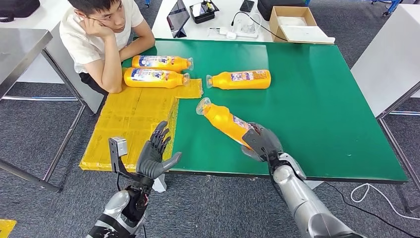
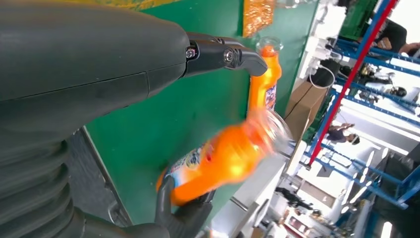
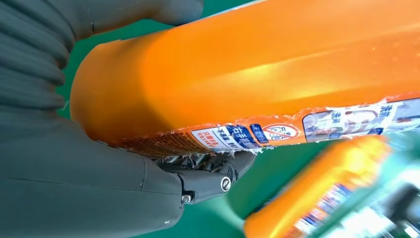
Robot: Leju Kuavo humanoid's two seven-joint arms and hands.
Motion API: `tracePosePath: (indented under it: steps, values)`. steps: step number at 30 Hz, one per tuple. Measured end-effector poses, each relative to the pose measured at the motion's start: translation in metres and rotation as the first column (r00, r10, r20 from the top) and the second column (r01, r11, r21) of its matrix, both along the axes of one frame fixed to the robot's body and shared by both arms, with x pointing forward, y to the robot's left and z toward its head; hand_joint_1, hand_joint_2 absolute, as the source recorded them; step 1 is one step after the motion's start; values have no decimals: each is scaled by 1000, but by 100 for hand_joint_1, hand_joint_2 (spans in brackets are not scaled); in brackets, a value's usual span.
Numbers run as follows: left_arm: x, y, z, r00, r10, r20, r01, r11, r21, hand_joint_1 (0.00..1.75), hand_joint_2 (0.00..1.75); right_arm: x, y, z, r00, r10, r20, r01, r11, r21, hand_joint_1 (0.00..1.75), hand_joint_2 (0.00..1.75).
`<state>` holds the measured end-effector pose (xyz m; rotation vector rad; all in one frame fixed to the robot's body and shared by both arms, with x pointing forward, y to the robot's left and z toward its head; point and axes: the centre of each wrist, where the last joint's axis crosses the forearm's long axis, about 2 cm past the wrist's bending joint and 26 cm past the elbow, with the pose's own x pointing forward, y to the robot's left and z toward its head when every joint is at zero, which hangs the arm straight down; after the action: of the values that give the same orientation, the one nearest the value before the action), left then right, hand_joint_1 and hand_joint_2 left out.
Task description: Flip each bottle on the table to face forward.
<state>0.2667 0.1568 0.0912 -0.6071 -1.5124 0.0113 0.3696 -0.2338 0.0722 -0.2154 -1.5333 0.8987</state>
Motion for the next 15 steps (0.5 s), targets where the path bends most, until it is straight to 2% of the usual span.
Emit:
tracePosePath:
  steps: [3,6,10,15]
  values:
    - [-4,-1,-1,1000,-4,-27,2,998,-65,0,175,-10,17,6,999,-34,41,26,983,184,175,175]
    - [-8,-5,-1,997,-59,-51,52,992,-117,0,175,-17,38,21,994,-13,109,-20,956,292,175,175]
    - [-11,-10,0,987,-155,-42,145,973,-177,0,175,-29,71,35,980,113,166,-164,929,332,175,175]
    - [-12,-14,1,981,-190,-26,184,970,-157,0,175,-47,105,34,949,249,191,-301,895,328,175,175]
